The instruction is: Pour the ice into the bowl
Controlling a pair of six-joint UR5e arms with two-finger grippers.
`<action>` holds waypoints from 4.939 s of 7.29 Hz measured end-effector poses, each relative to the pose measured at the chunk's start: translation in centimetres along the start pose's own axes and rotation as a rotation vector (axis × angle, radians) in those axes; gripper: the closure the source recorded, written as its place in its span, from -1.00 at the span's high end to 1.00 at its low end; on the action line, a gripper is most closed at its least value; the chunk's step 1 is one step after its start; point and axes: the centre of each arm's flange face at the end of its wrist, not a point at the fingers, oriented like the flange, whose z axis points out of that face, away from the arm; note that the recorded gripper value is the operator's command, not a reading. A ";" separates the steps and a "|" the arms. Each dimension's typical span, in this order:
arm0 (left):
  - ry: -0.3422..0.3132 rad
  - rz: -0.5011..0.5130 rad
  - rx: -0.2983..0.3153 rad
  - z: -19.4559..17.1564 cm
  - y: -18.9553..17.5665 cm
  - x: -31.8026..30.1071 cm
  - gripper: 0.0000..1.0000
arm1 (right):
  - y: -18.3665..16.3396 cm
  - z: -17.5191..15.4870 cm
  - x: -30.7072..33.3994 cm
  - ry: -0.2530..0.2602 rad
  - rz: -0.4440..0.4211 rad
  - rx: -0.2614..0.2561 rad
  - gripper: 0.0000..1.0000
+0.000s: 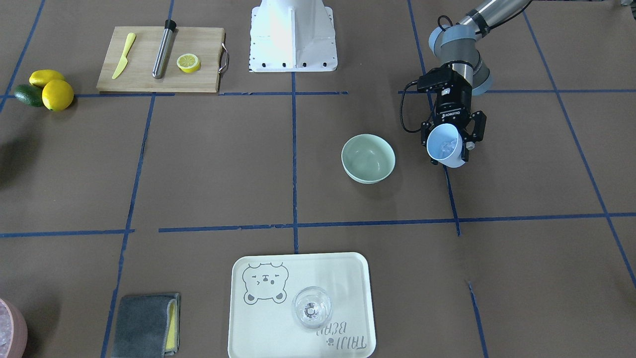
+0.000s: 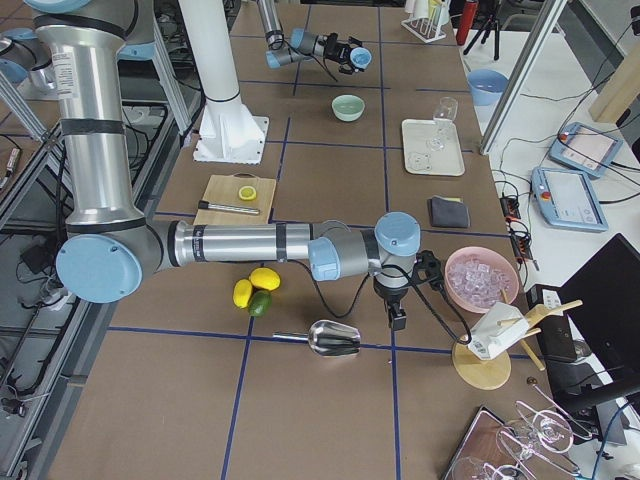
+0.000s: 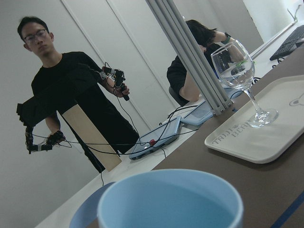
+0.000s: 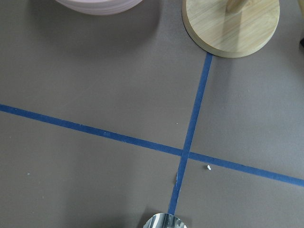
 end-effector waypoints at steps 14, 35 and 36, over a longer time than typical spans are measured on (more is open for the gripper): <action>0.016 0.880 -0.049 1.0 -4.4 5.8 -1.00 | 1.2 0.1 1.1 0.003 0.025 -0.005 1.00; -0.107 0.764 0.049 -0.8 -8.5 1.9 -1.00 | 1.3 0.1 1.2 0.000 0.028 -0.005 1.00; -0.090 0.560 0.085 -1.4 -8.9 2.1 -1.00 | 1.3 0.0 1.2 -0.001 0.028 -0.005 1.00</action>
